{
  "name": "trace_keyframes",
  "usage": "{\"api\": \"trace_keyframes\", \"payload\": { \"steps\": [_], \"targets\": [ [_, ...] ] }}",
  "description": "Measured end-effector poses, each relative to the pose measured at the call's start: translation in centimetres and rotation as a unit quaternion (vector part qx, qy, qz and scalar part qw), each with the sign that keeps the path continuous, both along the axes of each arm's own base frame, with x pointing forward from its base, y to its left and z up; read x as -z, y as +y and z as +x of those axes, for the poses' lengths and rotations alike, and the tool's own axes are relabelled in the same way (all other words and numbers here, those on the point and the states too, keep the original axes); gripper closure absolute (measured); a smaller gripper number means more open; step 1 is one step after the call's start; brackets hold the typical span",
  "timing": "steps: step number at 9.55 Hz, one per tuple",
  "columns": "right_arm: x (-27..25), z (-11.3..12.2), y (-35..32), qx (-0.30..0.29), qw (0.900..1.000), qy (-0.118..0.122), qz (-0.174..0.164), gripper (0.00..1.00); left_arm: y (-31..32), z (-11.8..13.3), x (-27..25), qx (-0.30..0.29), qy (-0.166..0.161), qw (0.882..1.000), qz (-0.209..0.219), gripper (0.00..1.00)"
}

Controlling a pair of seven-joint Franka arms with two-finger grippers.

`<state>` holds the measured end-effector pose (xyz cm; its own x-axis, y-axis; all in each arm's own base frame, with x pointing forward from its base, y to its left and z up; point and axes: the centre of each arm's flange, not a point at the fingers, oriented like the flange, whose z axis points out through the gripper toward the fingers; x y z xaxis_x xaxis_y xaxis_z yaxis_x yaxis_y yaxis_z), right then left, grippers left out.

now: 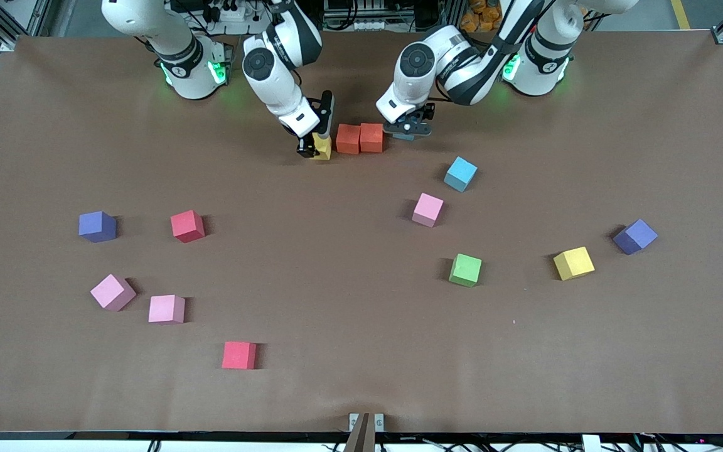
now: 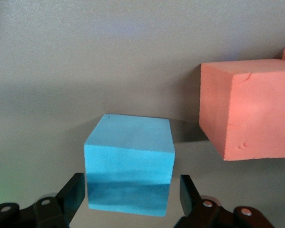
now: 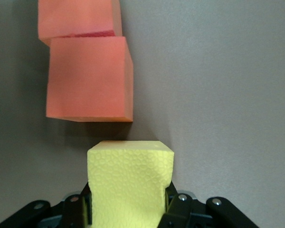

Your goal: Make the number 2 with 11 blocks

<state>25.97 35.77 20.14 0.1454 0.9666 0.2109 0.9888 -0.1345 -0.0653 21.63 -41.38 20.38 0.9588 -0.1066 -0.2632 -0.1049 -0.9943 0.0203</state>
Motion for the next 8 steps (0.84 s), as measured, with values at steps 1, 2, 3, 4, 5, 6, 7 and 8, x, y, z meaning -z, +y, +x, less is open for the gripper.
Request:
{"api": "trace_keyframes", "payload": {
  "steps": [1,2,3,4,5,6,7,8],
  "targets": [
    [0.0,-0.9,0.5,0.002,1.0,0.002,0.0,0.45,0.0,0.0,0.1,0.0,0.001,1.0,0.001,0.11],
    [0.0,-1.6,0.9,0.001,1.0,0.002,-0.001,0.45,0.0,-0.1,0.2,0.0,0.003,1.0,0.001,0.12],
    [0.0,-2.0,1.1,0.001,1.0,0.001,-0.001,0.45,0.0,-0.1,0.3,0.0,0.004,1.0,0.002,0.12],
    [0.0,-2.0,1.1,0.002,1.0,0.002,-0.001,0.45,0.1,-0.1,0.4,0.0,0.004,1.0,0.002,0.12],
    [0.0,-2.0,1.1,0.003,1.0,0.002,-0.001,0.45,0.1,-0.1,0.4,0.0,0.004,1.0,0.002,0.12],
    [0.0,-2.0,1.1,0.004,1.0,0.002,0.0,0.45,0.1,-0.1,0.4,0.0,0.004,1.0,0.002,0.12],
    [0.0,-2.0,1.1,0.005,1.0,0.001,0.0,0.45,0.1,-0.1,0.4,-0.001,0.004,1.0,0.002,0.12],
    [0.0,-2.0,1.1,0.005,1.0,0.001,0.0,0.45,0.1,0.0,0.4,-0.001,0.004,1.0,0.002,0.12]
  ]
}}
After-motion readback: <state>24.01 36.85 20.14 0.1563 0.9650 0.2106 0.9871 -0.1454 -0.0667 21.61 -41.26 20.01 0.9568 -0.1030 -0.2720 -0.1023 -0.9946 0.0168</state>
